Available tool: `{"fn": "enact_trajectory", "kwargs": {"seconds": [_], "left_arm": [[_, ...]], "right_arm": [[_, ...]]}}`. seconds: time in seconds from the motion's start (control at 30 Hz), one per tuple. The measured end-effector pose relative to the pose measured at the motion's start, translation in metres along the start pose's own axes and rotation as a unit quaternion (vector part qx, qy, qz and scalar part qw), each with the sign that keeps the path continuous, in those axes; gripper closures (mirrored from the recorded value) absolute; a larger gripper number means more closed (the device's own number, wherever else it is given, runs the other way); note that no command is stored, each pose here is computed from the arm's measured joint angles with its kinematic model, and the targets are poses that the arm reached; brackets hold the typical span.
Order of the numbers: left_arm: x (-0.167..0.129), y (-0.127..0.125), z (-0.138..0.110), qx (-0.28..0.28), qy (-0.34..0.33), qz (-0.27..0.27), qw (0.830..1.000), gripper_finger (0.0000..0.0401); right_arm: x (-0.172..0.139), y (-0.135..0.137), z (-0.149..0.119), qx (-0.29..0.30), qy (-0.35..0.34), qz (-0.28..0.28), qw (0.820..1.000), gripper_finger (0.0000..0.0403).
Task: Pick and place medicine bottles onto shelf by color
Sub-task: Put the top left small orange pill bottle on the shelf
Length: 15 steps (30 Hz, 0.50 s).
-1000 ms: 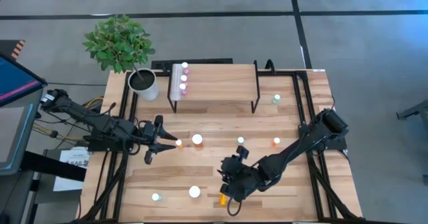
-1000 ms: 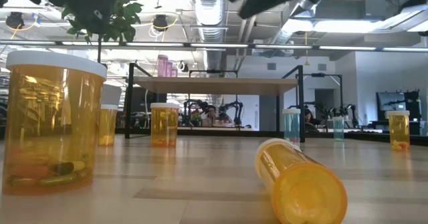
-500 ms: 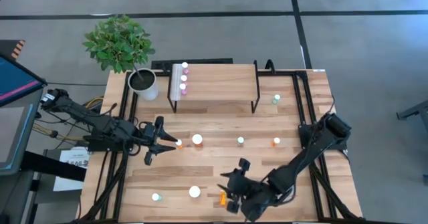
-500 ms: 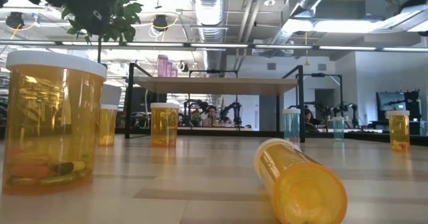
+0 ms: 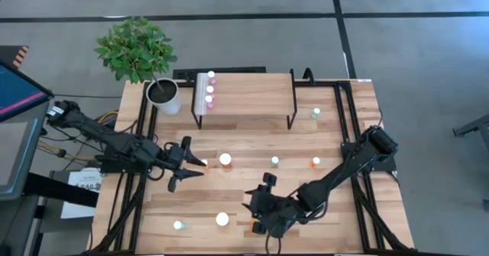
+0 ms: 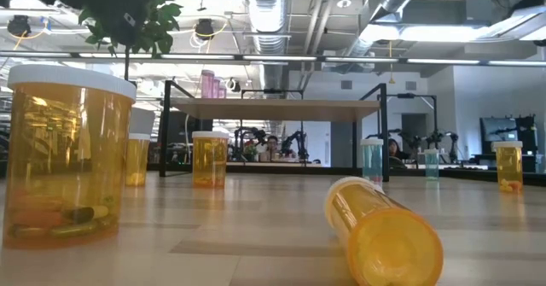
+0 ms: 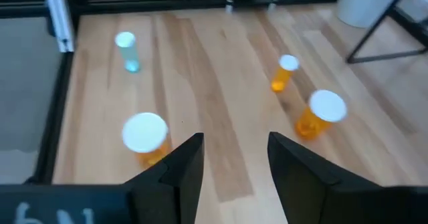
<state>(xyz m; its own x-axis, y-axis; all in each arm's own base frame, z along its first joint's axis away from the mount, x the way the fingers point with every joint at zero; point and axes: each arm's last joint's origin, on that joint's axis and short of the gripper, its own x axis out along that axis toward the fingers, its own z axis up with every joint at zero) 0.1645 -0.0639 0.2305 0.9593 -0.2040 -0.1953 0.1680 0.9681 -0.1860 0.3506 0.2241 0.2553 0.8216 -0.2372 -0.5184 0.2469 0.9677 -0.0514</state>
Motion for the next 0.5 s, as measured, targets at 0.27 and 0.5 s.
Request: {"fn": "enact_trajectory", "kwargs": {"seconds": [0.27,0.5], "left_arm": [[0.001,0.0,-0.001,0.0,0.005,0.001,1.0,0.0267],[0.001,0.0,-0.001,0.003,0.005,0.002,1.0,0.0267]], "right_arm": [[0.012,-0.015,-0.043,0.04,0.003,-0.015,0.999,0.0244],[0.004,-0.041,-0.061,0.088,-0.009,-0.007,0.996,0.026]]}}
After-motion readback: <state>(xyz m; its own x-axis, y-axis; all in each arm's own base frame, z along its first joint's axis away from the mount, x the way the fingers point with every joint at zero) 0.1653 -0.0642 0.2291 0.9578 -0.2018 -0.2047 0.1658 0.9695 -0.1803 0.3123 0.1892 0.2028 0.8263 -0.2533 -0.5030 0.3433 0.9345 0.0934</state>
